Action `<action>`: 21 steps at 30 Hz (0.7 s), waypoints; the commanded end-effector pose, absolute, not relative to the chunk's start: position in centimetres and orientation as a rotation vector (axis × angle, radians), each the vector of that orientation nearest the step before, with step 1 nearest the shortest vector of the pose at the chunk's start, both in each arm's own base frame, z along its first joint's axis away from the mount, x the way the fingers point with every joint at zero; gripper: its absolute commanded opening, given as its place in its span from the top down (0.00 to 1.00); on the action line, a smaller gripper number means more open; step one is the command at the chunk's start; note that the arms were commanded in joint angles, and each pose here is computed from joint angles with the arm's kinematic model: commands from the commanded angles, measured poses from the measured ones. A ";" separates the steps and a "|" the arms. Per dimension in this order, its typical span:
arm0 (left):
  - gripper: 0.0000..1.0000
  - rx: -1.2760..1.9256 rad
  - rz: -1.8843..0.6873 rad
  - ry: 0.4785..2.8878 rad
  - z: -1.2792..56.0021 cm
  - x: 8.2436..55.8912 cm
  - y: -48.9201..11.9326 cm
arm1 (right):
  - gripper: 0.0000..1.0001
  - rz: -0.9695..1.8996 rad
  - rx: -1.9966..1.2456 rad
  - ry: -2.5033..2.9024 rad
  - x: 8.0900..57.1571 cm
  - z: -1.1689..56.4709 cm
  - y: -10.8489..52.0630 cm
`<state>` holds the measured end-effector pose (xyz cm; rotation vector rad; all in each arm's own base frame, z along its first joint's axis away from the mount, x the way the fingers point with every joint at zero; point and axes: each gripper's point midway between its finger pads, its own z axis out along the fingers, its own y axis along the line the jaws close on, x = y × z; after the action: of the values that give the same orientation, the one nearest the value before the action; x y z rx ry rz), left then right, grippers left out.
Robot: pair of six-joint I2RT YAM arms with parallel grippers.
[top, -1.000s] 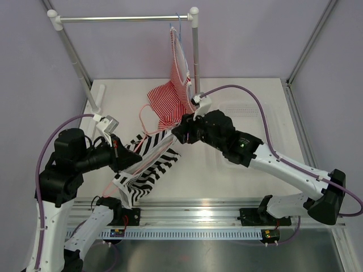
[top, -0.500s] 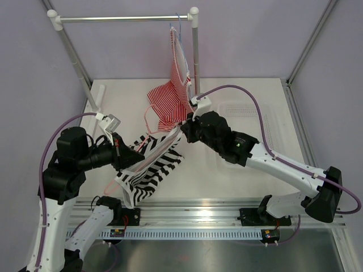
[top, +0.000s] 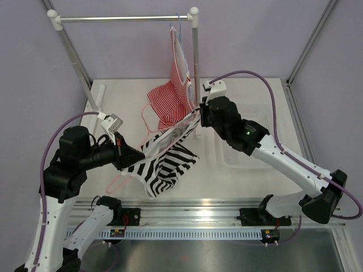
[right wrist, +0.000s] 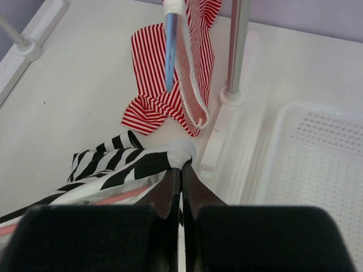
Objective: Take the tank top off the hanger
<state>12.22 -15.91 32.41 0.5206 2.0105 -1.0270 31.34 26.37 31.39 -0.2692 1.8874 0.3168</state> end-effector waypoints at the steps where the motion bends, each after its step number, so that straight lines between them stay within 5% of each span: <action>1: 1.00 0.551 -1.019 1.947 33.8 12.3 -16.1 | 1.00 0.250 -0.214 1.879 33.4 32.9 23.9; 13: 1.00 0.657 -1.118 1.636 38.7 11.7 -17.7 | 1.00 0.416 -0.241 1.958 33.5 32.6 23.2; 21: 1.00 0.401 -1.107 1.155 47.7 15.9 -17.0 | 1.00 0.853 -0.402 1.788 27.4 36.0 26.6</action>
<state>15.10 -17.53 39.86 0.4931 1.5130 -1.0878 29.63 24.98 32.36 -0.3241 1.9336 0.6476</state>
